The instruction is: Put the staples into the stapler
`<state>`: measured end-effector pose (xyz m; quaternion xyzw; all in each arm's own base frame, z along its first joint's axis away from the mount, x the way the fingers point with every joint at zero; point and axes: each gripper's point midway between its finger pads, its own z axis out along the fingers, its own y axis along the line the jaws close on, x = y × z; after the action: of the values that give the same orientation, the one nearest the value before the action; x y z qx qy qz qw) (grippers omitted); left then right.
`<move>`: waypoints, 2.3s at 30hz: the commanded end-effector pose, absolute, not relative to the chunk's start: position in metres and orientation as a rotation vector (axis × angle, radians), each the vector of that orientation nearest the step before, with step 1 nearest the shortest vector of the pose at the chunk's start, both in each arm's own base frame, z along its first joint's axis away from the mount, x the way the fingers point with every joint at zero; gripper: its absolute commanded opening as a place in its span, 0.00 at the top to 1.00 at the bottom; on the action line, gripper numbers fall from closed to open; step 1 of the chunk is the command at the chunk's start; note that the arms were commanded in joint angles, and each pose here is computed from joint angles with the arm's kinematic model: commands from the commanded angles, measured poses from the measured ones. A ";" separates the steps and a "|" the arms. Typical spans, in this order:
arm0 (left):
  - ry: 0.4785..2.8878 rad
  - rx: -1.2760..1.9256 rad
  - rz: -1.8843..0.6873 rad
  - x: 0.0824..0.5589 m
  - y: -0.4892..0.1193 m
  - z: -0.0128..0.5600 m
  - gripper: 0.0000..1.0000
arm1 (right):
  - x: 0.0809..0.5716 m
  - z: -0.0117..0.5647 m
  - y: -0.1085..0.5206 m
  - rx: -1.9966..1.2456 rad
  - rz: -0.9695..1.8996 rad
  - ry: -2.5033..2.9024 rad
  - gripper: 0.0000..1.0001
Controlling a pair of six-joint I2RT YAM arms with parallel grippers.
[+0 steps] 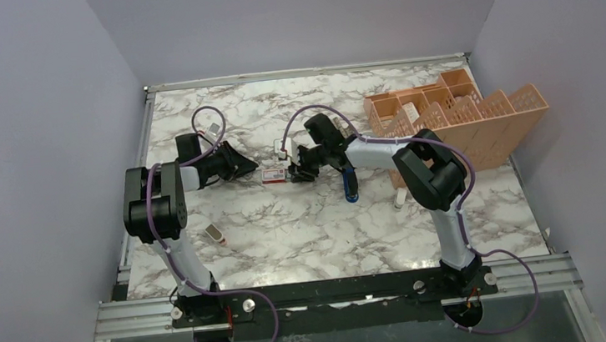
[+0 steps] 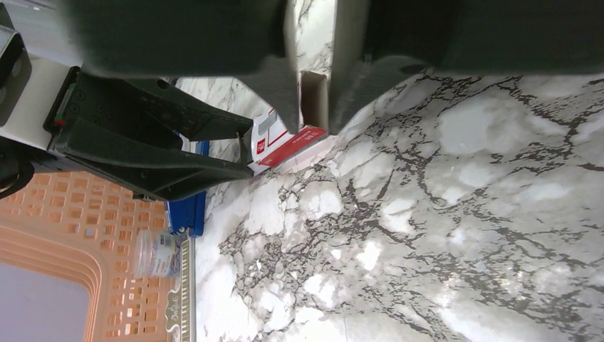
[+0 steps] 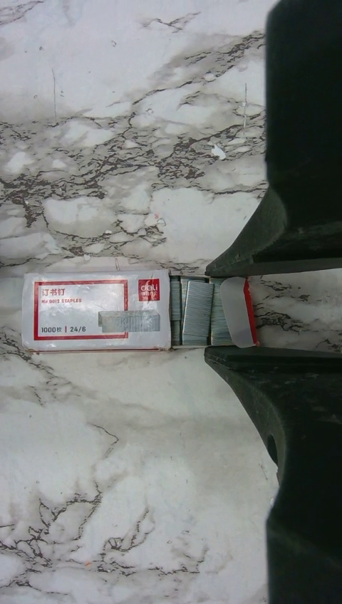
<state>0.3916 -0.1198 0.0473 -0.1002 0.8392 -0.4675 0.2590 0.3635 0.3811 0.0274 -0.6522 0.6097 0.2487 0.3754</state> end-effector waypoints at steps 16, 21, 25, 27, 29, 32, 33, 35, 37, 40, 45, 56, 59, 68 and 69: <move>2.315 -0.169 -1.358 0.375 -0.150 0.032 0.87 | 0.365 0.007 0.367 -1.673 0.589 1.643 0.59; 2.307 -0.152 -1.360 0.376 -0.150 0.034 1.00 | 0.364 0.006 0.366 -1.675 0.589 1.645 0.64; 2.287 -0.125 -1.353 0.378 -0.149 0.040 1.00 | 0.365 0.005 0.364 -1.674 0.572 1.650 0.65; 2.274 -0.125 -1.341 0.381 -0.145 0.044 1.00 | 0.367 0.006 0.363 -1.670 0.558 1.652 0.66; 2.260 -0.135 -1.324 0.384 -0.139 0.048 1.00 | 0.368 0.006 0.362 -1.668 0.547 1.654 0.66; 2.248 -0.158 -1.288 0.388 -0.131 0.050 1.00 | 0.370 0.006 0.361 -1.662 0.535 1.657 0.66; 2.245 -0.171 -1.274 0.389 -0.127 0.050 1.00 | 0.371 0.006 0.361 -1.661 0.530 1.657 0.66; 2.237 -0.208 -1.243 0.392 -0.119 0.051 1.00 | 0.371 0.005 0.360 -1.659 0.525 1.661 0.66; 2.221 -0.265 -1.208 0.396 -0.106 0.052 1.00 | 0.372 0.005 0.359 -1.655 0.520 1.662 0.66; 2.199 -0.351 -1.170 0.401 -0.088 0.052 1.00 | 0.373 0.004 0.359 -1.651 0.520 1.664 0.66; 2.174 -0.418 -1.116 0.405 -0.071 0.056 1.00 | 0.374 0.005 0.360 -1.630 0.528 1.675 0.65; 2.080 -0.511 -0.984 0.409 -0.041 0.087 0.55 | 0.404 0.050 0.370 -1.306 0.559 1.778 0.32; 2.075 -0.471 -0.964 0.408 -0.049 0.101 0.47 | 0.414 0.086 0.374 -1.167 0.574 1.787 0.30; 2.123 -0.427 -0.775 0.392 -0.049 0.153 0.41 | 0.420 0.166 0.347 -0.794 0.527 1.897 0.32; 2.117 -0.419 -0.757 0.388 -0.047 0.161 0.41 | 0.415 0.166 0.341 -0.762 0.521 1.951 0.34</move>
<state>0.3992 -0.0616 0.1264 -0.1712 0.8353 -0.3520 0.3861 0.4104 0.3576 0.1211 -0.4075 0.7572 0.2244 0.4584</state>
